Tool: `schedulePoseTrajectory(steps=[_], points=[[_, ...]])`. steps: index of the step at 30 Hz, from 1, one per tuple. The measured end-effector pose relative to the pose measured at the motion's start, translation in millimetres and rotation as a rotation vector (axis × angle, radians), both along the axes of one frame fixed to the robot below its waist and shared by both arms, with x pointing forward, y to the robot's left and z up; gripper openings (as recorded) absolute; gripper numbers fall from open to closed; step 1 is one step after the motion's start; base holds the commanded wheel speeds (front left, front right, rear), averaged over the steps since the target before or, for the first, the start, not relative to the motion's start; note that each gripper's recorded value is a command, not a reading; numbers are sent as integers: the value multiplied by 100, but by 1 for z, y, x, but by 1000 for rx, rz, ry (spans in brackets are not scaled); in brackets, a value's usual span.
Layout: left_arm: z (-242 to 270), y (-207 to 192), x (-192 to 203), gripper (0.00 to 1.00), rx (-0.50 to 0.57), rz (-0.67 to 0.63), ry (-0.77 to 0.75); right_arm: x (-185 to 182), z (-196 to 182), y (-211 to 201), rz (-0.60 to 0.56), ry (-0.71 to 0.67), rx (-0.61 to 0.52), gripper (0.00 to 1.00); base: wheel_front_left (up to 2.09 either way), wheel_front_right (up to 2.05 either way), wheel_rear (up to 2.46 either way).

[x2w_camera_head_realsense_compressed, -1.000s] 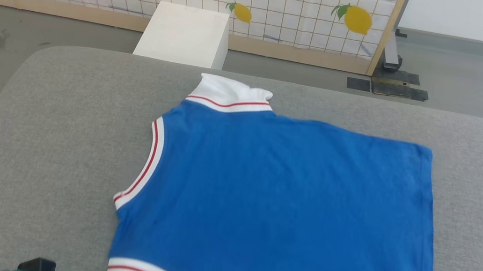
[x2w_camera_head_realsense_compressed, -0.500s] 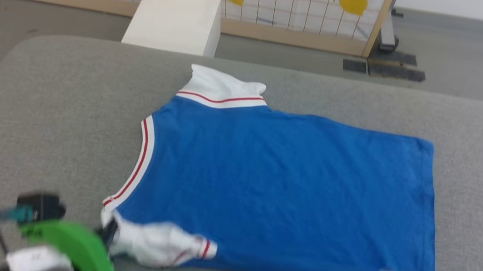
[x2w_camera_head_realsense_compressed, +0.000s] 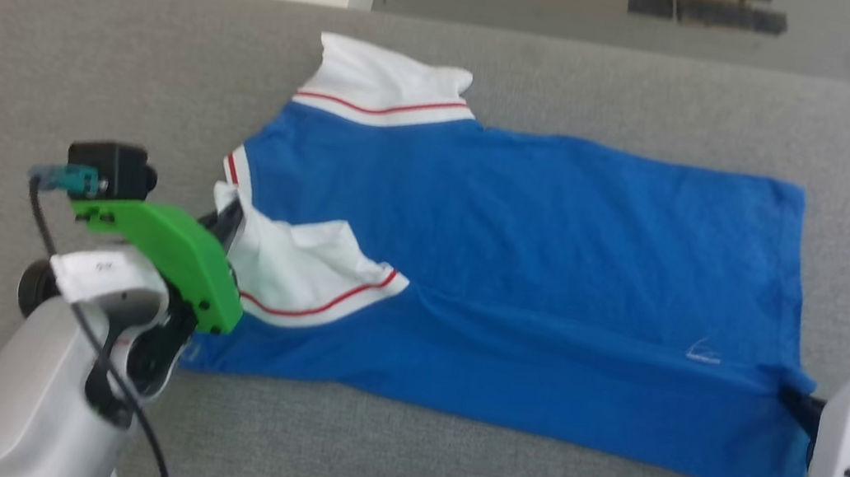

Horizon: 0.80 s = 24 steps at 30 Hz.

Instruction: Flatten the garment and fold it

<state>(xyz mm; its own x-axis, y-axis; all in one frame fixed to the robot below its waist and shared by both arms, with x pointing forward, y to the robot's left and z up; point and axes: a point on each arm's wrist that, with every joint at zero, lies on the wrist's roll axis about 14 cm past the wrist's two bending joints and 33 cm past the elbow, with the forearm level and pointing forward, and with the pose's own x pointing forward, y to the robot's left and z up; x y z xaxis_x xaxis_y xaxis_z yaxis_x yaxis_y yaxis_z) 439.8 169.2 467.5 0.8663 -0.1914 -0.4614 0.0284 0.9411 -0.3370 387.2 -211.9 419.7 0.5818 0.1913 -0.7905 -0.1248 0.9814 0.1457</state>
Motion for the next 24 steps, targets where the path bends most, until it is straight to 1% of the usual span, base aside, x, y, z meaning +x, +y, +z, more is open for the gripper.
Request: schedulePoseTrajectory(steps=[4,8,11,14,15,16,17,18,20,24], points=[[-25,-3,19,0,24,-14,48,9,-18,0,21,94,-46,0,0,0,0],[-60,-2,24,0,44,-19,135,9,-41,3,48,201,-81,0,0,0,0],[-83,-3,23,0,47,-22,193,11,-51,4,63,247,-92,0,0,0,0],[-88,-1,29,0,47,-16,193,12,-56,5,78,273,-98,0,0,0,0],[-87,-1,30,0,47,-15,184,12,-56,5,79,273,-98,17,0,0,0],[-87,-1,30,38,47,-14,182,12,-55,5,77,273,-95,88,0,0,0],[-86,-1,30,55,48,-14,182,12,-55,5,72,270,-90,100,0,0,0],[-85,0,29,100,49,-13,178,13,-53,5,62,260,-80,100,0,0,0],[-80,0,27,100,50,-14,170,14,-47,5,36,229,-54,100,0,0,0],[-54,6,29,100,47,16,75,12,-34,5,-29,140,13,100,0,0,0]])
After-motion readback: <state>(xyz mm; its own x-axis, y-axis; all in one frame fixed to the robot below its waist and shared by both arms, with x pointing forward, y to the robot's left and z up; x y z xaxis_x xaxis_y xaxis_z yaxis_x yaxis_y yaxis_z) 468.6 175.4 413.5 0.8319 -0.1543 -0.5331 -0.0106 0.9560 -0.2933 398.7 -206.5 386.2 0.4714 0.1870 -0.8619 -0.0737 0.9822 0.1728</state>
